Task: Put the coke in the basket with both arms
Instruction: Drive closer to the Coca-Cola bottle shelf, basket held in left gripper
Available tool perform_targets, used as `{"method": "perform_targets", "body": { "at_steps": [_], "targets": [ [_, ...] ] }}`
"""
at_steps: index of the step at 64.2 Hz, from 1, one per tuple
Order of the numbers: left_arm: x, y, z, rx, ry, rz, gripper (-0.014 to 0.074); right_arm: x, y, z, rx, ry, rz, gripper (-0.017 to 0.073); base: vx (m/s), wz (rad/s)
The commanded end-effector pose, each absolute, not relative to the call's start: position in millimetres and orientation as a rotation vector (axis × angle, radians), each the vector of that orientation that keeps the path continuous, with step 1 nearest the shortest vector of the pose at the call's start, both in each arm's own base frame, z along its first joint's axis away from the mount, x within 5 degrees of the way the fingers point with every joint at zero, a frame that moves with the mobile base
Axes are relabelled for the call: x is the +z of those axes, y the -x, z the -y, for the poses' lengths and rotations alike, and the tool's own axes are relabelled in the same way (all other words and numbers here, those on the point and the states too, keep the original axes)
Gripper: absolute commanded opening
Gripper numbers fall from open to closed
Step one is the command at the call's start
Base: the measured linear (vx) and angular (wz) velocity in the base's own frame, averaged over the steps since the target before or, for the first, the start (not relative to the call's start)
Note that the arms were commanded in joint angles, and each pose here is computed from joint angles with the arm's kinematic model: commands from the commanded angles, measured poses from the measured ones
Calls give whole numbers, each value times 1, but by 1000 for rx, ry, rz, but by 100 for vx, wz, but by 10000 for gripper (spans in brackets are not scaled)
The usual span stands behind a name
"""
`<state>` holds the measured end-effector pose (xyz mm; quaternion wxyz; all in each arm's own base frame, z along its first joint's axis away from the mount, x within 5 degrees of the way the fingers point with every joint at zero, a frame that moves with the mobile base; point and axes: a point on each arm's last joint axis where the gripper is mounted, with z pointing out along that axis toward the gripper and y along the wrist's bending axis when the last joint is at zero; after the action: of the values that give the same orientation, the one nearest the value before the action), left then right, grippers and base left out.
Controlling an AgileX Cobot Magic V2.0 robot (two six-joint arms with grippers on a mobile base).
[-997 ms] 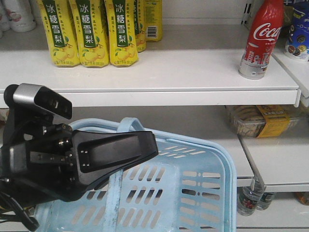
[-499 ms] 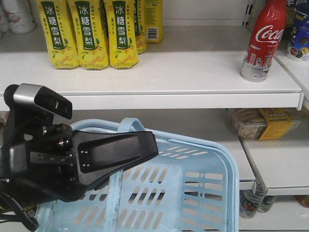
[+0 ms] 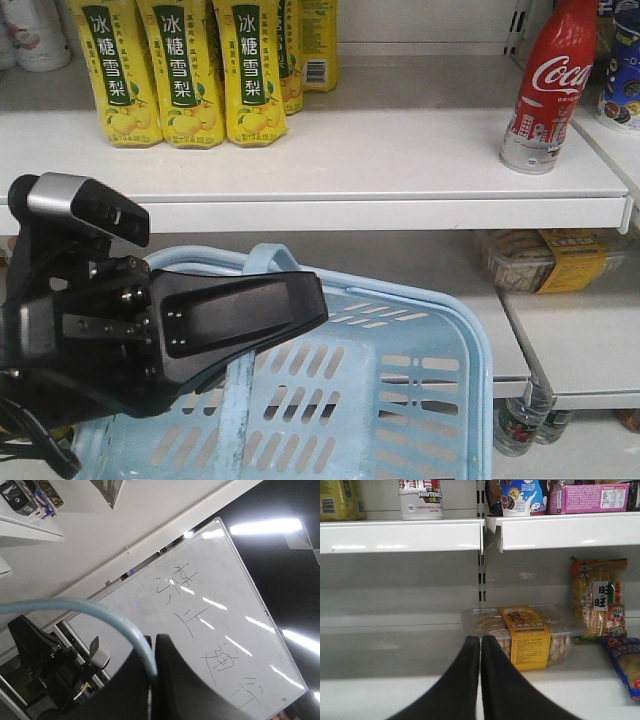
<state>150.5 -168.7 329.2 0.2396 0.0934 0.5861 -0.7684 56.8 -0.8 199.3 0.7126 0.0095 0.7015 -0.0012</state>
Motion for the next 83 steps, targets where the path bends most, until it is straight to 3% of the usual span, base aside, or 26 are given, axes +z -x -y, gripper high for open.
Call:
{"method": "perform_targets", "body": {
  "at_steps": [1,83],
  "targets": [
    [355,-138,163,-2268,-342,-1372,-8,205,-56,1,-9,-20,-1474,-5,1,0],
    [355,-138,163,-2268,-342,-1372,-8,205,-56,1,-9,-20,-1474,-5,1,1]
  ]
}}
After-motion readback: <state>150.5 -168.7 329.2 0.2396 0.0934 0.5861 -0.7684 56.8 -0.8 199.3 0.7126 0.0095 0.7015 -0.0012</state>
